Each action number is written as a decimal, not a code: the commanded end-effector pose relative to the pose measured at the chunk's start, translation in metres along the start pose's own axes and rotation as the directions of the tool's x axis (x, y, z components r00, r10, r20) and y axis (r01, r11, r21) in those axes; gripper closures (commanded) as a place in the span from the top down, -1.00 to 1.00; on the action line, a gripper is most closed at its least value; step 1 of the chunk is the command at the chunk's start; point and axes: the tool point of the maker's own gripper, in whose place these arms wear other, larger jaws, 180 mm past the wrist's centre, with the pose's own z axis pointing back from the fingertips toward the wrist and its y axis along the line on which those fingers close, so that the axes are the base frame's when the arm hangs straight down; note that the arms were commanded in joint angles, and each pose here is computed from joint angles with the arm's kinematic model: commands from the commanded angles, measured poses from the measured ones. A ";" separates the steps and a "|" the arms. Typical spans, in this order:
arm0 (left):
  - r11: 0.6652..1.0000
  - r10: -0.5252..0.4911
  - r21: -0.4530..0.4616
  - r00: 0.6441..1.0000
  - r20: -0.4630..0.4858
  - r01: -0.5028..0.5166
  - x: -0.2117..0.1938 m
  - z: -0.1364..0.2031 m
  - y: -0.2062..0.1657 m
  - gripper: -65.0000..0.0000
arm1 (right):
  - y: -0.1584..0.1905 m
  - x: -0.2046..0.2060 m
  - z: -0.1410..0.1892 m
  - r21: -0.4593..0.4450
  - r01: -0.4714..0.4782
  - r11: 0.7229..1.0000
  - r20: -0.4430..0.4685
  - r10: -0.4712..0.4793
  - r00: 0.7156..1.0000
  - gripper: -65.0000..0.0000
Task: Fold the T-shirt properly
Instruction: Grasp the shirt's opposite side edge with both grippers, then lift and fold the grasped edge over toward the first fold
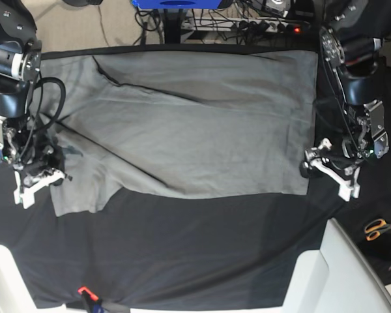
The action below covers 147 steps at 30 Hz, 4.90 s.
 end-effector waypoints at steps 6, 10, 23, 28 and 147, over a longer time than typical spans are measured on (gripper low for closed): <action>0.997 0.074 0.010 0.991 0.110 -0.075 0.030 -0.008 0.007 0.41 | 0.001 0.016 0.002 0.004 -0.020 1.000 0.021 0.020 1.000 -0.99; 0.995 0.104 -0.008 0.990 0.096 -0.104 0.032 -0.016 0.000 0.41 | 0.001 0.017 0.002 0.005 -0.021 1.000 0.022 0.021 1.000 -1.00; 0.999 -0.011 -0.043 0.999 0.048 0.013 0.021 -0.030 -0.031 0.41 | 0.002 0.021 0.002 0.005 -0.020 1.000 0.028 0.020 0.999 -1.00; 0.999 0.021 -0.037 1.000 0.010 -0.021 0.007 -0.033 -0.025 0.40 | 0.002 0.020 0.002 0.005 -0.021 1.000 0.026 0.021 0.999 -1.00; 0.846 -0.533 0.055 0.844 0.062 0.530 -0.053 0.100 -0.052 -1.00 | -0.031 -0.007 0.109 -0.146 -0.253 0.956 -0.075 0.245 0.967 -1.00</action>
